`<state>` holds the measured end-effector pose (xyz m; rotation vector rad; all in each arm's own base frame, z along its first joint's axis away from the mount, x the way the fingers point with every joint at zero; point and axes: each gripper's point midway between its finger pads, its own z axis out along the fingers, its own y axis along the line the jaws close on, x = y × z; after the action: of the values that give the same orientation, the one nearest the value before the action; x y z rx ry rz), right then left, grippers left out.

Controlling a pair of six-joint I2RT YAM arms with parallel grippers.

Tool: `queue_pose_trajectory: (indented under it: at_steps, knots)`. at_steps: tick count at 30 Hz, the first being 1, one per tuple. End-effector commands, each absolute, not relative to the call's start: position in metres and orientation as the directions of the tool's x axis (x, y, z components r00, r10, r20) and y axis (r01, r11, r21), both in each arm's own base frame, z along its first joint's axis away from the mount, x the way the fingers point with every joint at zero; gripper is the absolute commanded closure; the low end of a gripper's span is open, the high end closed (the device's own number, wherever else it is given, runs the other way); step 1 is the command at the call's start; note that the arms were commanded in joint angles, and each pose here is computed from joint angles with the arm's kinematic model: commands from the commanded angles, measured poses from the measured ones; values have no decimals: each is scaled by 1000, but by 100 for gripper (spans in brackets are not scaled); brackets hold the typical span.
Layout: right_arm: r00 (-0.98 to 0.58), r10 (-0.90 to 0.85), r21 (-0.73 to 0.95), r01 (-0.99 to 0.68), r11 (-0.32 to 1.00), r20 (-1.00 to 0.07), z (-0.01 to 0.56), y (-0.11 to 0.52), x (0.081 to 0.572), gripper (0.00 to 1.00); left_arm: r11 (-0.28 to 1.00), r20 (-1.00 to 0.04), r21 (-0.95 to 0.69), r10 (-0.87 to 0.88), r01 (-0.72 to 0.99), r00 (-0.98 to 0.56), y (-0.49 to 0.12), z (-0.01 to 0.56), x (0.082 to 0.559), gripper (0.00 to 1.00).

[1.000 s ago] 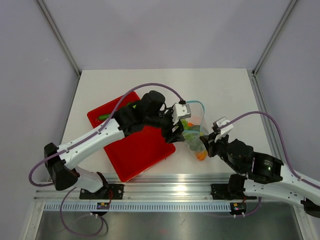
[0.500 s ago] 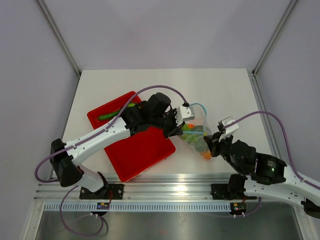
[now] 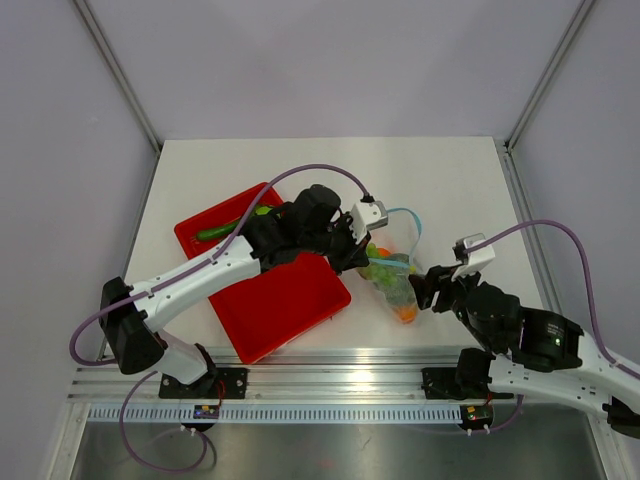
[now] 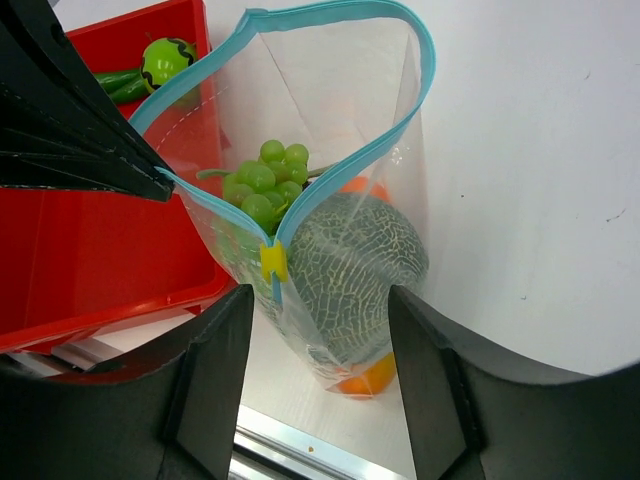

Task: Place the food in the zip-top bag and seal the zipper
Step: Zip the zipper food storage bag at the center of the board.

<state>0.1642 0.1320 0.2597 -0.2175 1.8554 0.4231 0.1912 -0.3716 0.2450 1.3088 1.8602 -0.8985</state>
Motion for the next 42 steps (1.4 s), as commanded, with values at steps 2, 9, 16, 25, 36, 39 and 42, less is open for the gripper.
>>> queue_pose_trajectory:
  at_steps: [2, 9, 16, 25, 36, 39, 42]
  knots:
    - [-331, 54, 174, -345, 922, -942, 261, 140, 168, 36, 264, -889, -146, 388, 953, -244, -378, 275, 195, 100]
    - [-344, 57, 175, -322, 930, -937, 245, 159, 177, 43, 259, -889, -156, 383, 953, -250, -379, 277, 194, 100]
    - [-212, 125, 195, -348, 917, -969, 252, 165, 188, 91, 248, -892, -152, 383, 957, -241, -376, 281, 191, 100]
    - [-87, 116, 139, -359, 923, -989, 274, 166, 198, 100, 303, -877, -194, 373, 933, -303, -367, 281, 188, 100]
    - [-55, -34, -6, -446, 895, -998, 284, 174, 208, 100, 366, -875, -142, 388, 920, -289, -338, 286, 184, 39]
    - [-72, -54, -12, -487, 873, -996, 282, 181, 206, 100, 386, -918, -37, 352, 922, -184, -330, 313, 194, 22]
    - [-77, -70, -19, -521, 853, -995, 285, 184, 204, 100, 374, -951, 56, 301, 926, -64, -330, 339, 200, 22]
